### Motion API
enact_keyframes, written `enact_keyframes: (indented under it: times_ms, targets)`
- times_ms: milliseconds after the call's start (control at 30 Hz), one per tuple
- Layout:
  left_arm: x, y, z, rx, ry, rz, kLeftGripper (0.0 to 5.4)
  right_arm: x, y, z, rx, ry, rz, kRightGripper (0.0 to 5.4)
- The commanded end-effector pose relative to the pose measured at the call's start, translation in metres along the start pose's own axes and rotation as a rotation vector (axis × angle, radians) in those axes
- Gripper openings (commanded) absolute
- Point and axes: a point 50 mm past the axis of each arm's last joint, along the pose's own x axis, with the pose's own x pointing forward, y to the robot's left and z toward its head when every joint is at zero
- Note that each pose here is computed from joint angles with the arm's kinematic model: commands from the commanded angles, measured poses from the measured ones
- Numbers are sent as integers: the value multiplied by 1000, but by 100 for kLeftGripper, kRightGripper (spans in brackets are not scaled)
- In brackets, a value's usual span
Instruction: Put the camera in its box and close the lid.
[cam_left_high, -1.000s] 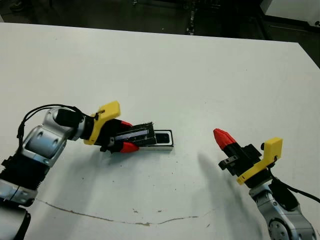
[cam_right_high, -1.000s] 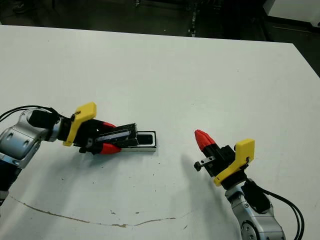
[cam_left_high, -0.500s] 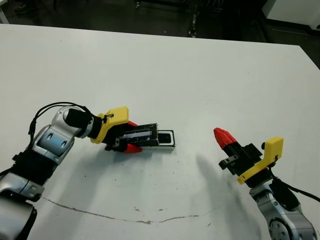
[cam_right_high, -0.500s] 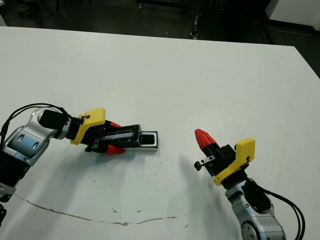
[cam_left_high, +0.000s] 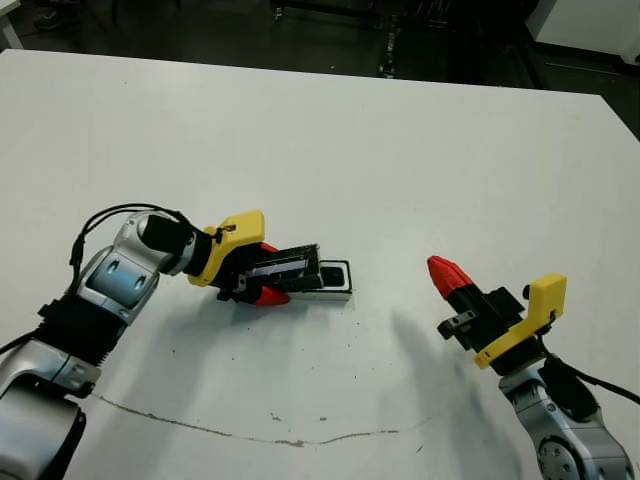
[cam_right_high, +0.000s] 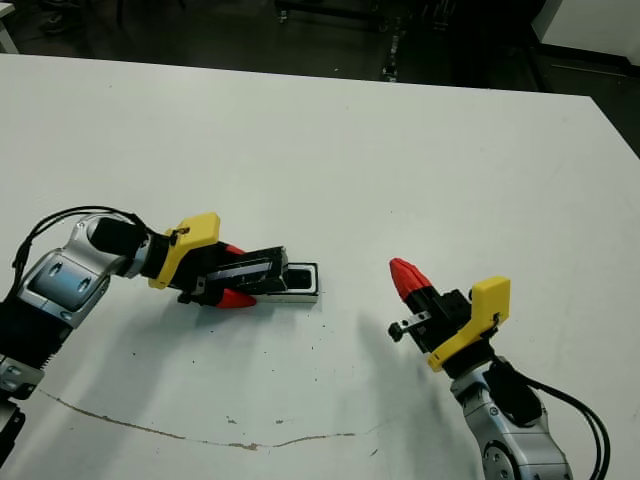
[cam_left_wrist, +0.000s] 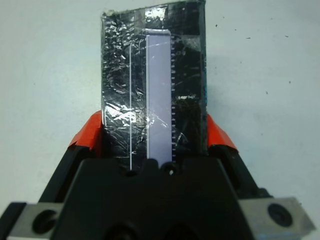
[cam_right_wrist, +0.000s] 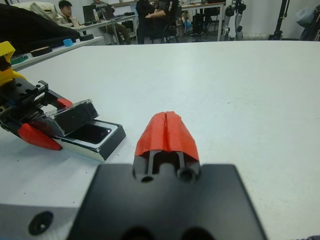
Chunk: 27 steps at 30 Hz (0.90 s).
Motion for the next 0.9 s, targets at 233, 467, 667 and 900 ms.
enact_keyframes:
  times_ms: [233,467,667,900]
  targets:
    - [43,-22,9,-52,-4,-29,310,-3,-3,-1,-16,18,-17,0]
    - [51,-30,20,10,93,91,363,-3,-2,-2,-7,13,-16,0]
    - [64,-33,21,69,115,116,447,-4,-3,-2,-8,17,-24,0]
    - [74,-32,20,66,102,106,539,-4,-5,0,-15,10,-30,0]
